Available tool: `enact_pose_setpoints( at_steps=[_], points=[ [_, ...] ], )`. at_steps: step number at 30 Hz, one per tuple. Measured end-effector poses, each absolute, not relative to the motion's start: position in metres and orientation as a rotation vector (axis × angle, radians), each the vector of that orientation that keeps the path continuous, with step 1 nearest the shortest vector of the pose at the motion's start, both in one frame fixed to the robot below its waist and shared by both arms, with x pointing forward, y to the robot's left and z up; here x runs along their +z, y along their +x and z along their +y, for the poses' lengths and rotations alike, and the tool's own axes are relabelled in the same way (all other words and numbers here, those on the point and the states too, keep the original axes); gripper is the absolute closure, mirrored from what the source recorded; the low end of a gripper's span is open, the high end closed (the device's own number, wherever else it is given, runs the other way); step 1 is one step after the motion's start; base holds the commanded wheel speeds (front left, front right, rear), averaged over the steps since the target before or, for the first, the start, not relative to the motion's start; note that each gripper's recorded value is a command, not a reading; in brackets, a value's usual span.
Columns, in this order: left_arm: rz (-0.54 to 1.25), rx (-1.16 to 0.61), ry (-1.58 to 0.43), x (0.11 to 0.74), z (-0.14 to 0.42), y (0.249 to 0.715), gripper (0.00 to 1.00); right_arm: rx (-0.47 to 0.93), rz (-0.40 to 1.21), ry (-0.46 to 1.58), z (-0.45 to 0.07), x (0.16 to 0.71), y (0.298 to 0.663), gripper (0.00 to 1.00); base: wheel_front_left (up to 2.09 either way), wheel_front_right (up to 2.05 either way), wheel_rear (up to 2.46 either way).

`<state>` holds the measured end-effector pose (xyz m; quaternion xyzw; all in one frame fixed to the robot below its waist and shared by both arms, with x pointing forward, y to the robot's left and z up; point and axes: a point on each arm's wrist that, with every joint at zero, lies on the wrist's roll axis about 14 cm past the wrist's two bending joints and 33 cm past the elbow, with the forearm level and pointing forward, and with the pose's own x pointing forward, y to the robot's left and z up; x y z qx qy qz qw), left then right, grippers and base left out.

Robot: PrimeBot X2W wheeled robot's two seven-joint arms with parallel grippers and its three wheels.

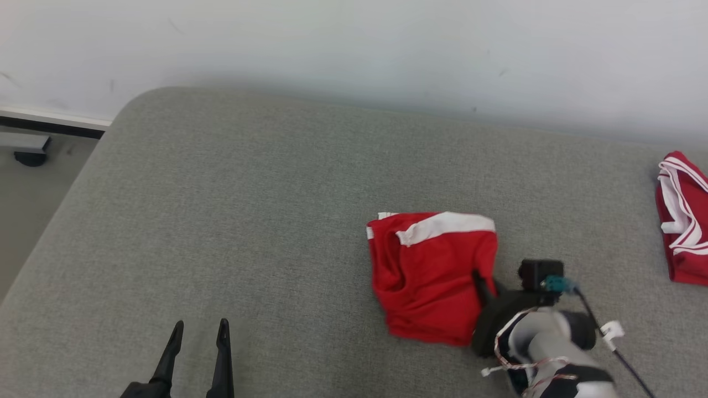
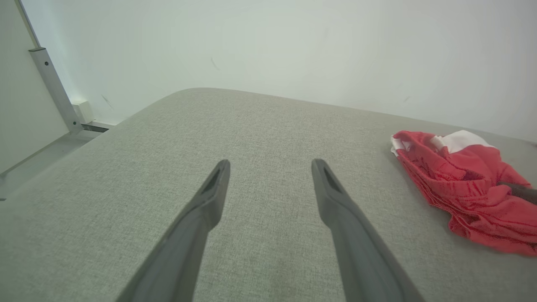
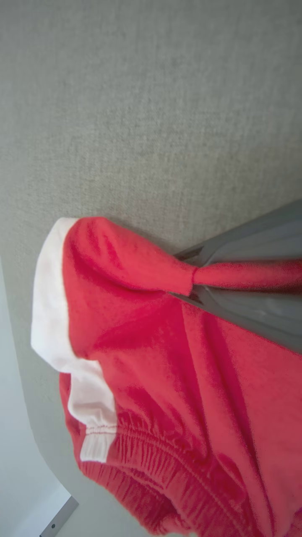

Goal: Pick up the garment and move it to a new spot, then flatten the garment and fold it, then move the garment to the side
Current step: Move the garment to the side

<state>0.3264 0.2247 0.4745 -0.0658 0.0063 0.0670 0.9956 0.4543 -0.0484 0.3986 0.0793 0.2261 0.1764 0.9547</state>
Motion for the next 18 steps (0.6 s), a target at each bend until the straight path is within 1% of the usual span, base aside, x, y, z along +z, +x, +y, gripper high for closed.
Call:
enact_pose_setpoints(
  at_steps=[9, 18],
  points=[
    [0.025, 0.067, -0.129, 0.471, 0.209, 0.349, 0.00, 0.305, 0.408, -0.051, -0.111, 0.432, 0.512, 1.00, 0.00, 0.00, 0.00],
    [0.020, -0.019, -0.108, 0.470, 0.191, 0.389, 0.00, 0.206, 0.442, -0.269, -0.196, 0.461, 0.556, 1.00, 0.00, 0.00, 0.00]
  ],
)
